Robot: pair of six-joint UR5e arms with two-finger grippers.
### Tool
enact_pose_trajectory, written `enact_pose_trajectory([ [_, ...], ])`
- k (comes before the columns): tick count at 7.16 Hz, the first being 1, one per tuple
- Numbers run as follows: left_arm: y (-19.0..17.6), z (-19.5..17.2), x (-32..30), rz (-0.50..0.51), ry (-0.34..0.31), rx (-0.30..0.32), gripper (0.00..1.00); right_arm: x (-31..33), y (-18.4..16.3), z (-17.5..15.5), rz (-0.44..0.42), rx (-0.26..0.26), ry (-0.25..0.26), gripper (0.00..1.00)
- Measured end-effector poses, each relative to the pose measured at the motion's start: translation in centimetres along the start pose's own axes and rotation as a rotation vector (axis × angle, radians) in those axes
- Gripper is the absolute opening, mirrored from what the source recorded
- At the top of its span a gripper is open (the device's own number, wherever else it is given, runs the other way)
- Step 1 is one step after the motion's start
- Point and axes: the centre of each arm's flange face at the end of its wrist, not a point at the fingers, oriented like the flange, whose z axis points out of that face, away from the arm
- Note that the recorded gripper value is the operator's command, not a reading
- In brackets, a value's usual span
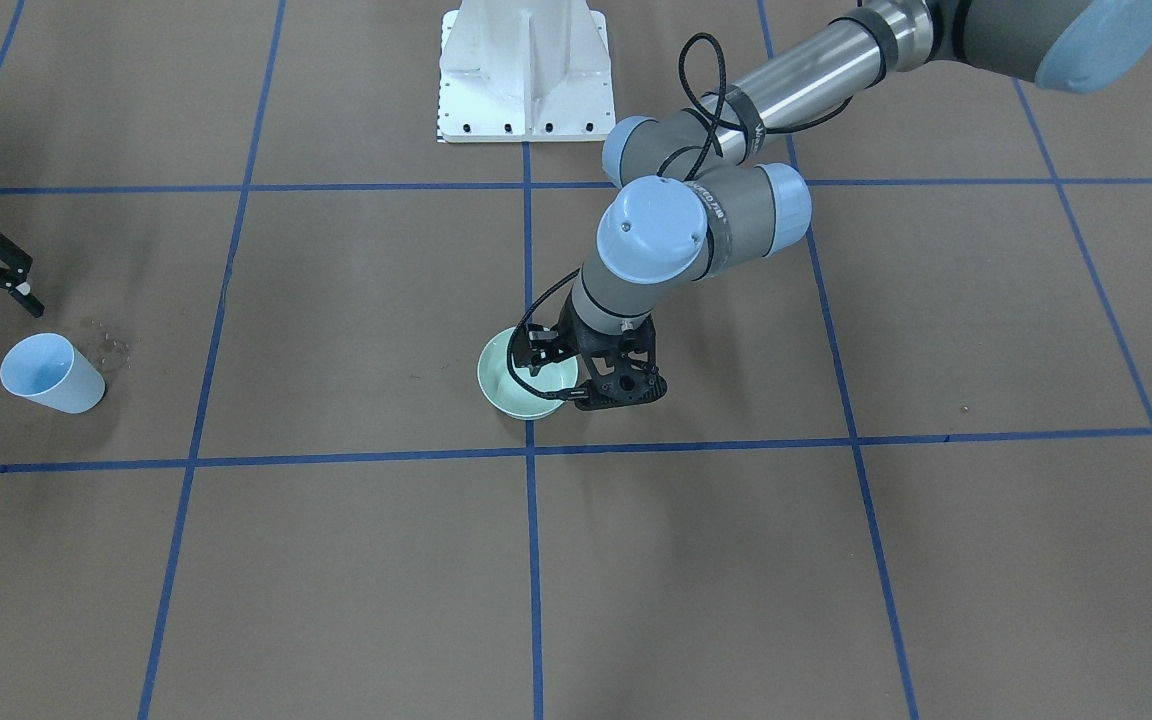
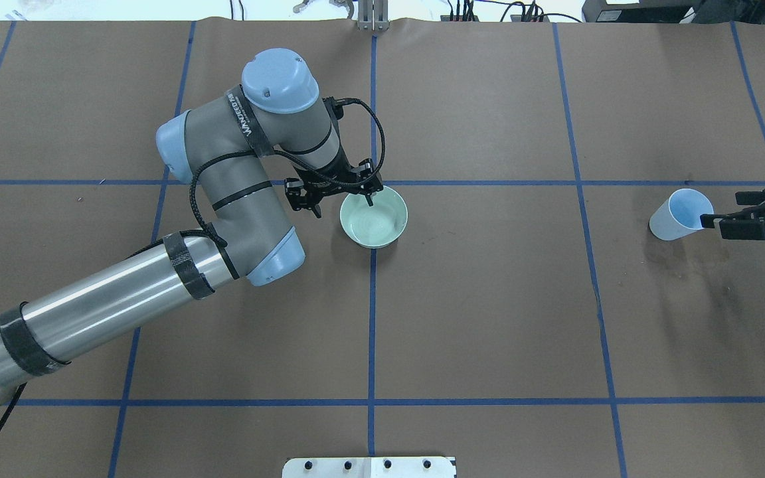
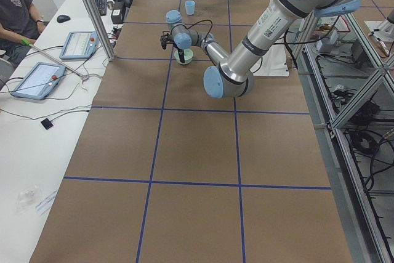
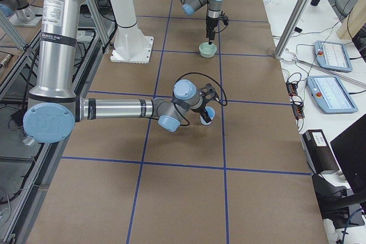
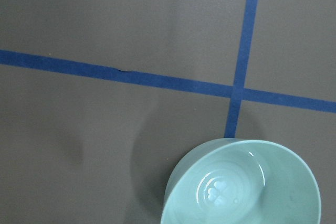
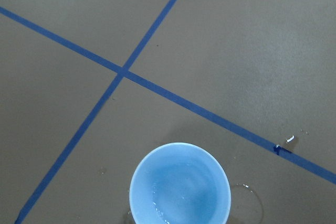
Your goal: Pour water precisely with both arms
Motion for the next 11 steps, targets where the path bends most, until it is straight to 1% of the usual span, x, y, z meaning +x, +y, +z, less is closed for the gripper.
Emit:
enact_pose_trajectory([
  [1, 0.0, -0.1, 0.0, 0.0, 0.001, 0.001, 1.0, 0.5, 1.5, 0.3, 0.03, 0.09, -0.003, 0.99],
  [2, 0.0, -0.1, 0.0, 0.0, 0.001, 0.001, 1.0, 0.2, 2.4, 1.0, 0.032, 0.158, 0.005, 0.98],
  [3, 0.0, -0.1, 0.0, 0.0, 0.001, 0.002, 1.0, -0.6, 3.1, 1.9, 0.017, 0.212, 0.016, 0.97],
  [4, 0.0, -0.1, 0.0, 0.0, 0.002, 0.002, 1.0, -1.5, 3.9, 2.8, -0.02, 0.248, 0.03, 0.97],
  [5, -0.1, -0.1, 0.0, -0.001, 0.001, 0.002, 1.0, -1.8, 4.8, 3.6, -0.076, 0.266, 0.046, 0.97],
  [7, -0.1, -0.1, -0.1, -0.001, 0.001, 0.003, 1.0, -1.3, 6.4, 4.5, -0.138, 0.284, 0.072, 0.97],
  [8, -0.1, -0.1, -0.1, -0.001, 0.001, 0.003, 1.0, -1.3, 6.7, 4.9, -0.151, 0.291, 0.081, 0.97],
  [10, -0.1, -0.1, -0.2, -0.001, 0.001, 0.003, 1.0, -2.4, 6.1, 7.1, -0.156, 0.308, 0.075, 0.96],
  [11, -0.1, -0.1, -0.2, -0.002, 0.0, 0.003, 1.0, -2.7, 5.9, 8.2, -0.156, 0.308, 0.073, 0.8],
])
